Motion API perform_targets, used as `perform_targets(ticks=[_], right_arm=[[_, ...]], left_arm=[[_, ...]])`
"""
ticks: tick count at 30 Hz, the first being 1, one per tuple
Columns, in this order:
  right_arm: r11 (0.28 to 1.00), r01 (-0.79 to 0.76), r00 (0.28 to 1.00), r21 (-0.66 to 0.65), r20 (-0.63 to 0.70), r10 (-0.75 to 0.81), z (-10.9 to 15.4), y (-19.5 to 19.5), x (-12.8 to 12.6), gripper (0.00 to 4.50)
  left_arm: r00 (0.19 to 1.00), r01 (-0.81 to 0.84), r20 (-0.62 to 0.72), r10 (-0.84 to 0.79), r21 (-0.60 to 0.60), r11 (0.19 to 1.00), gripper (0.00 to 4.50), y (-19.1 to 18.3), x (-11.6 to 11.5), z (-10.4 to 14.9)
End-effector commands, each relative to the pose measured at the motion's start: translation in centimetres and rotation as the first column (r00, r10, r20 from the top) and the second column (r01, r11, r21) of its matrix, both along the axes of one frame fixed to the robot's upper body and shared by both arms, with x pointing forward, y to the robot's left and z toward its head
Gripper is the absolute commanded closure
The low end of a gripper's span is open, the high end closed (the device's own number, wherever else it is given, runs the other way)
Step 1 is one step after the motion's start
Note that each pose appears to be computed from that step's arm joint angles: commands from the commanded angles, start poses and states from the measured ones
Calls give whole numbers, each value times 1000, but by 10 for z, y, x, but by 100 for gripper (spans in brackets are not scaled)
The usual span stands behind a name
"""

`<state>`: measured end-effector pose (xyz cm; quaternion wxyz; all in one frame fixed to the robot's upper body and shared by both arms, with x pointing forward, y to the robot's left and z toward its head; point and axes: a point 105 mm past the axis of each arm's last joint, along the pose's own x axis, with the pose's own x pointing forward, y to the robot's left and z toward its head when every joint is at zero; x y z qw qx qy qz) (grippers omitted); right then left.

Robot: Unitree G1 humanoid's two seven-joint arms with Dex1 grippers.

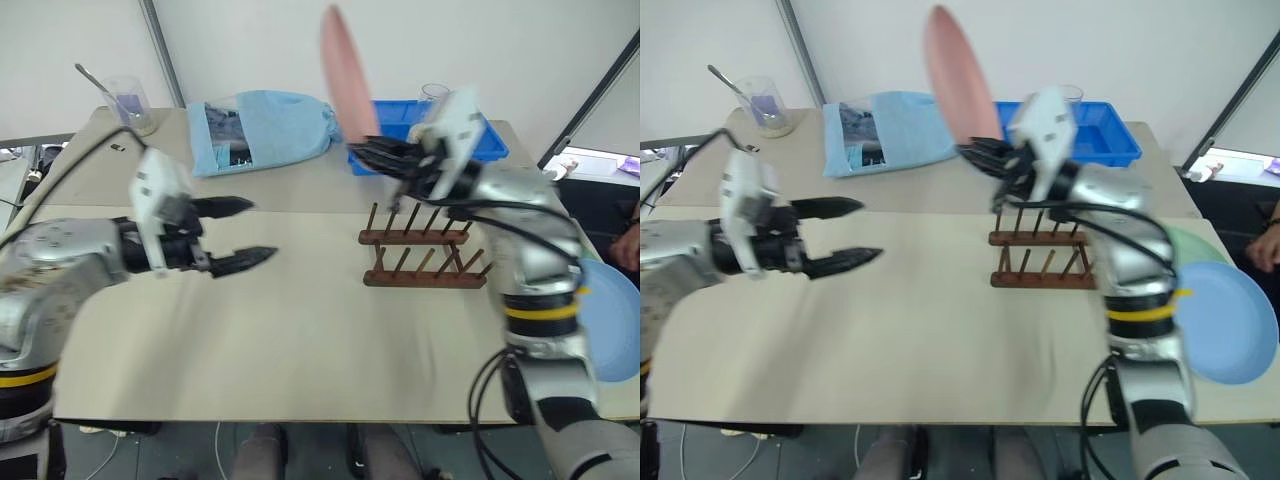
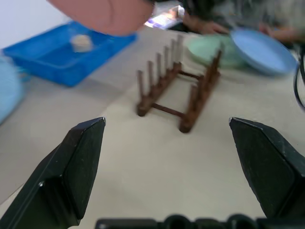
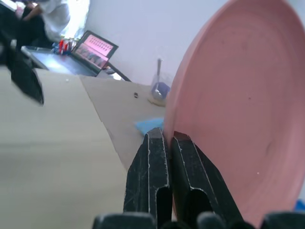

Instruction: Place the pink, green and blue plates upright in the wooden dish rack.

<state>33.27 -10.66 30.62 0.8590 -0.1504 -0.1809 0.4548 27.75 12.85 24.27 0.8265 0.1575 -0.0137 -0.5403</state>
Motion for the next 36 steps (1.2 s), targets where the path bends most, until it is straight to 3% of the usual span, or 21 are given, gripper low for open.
perform_targets(ticks=[1,8,14,36], right_arm=[[992,3,997,123,-82,7,25,-33,-34,450],[948,177,936,265,-344,-79,10,-98,-54,450],[934,215,881,285,-470,-59,-5,-118,-67,450],[929,245,783,278,-622,-20,-30,-149,-43,450]], left_arm=[[980,176,98,-174,-13,984,5,-33,-11,10],[925,369,106,-366,-16,929,5,-64,-18,5],[898,430,106,-427,-12,903,5,-74,-22,2],[885,457,118,-451,-34,889,5,-82,-22,3]])
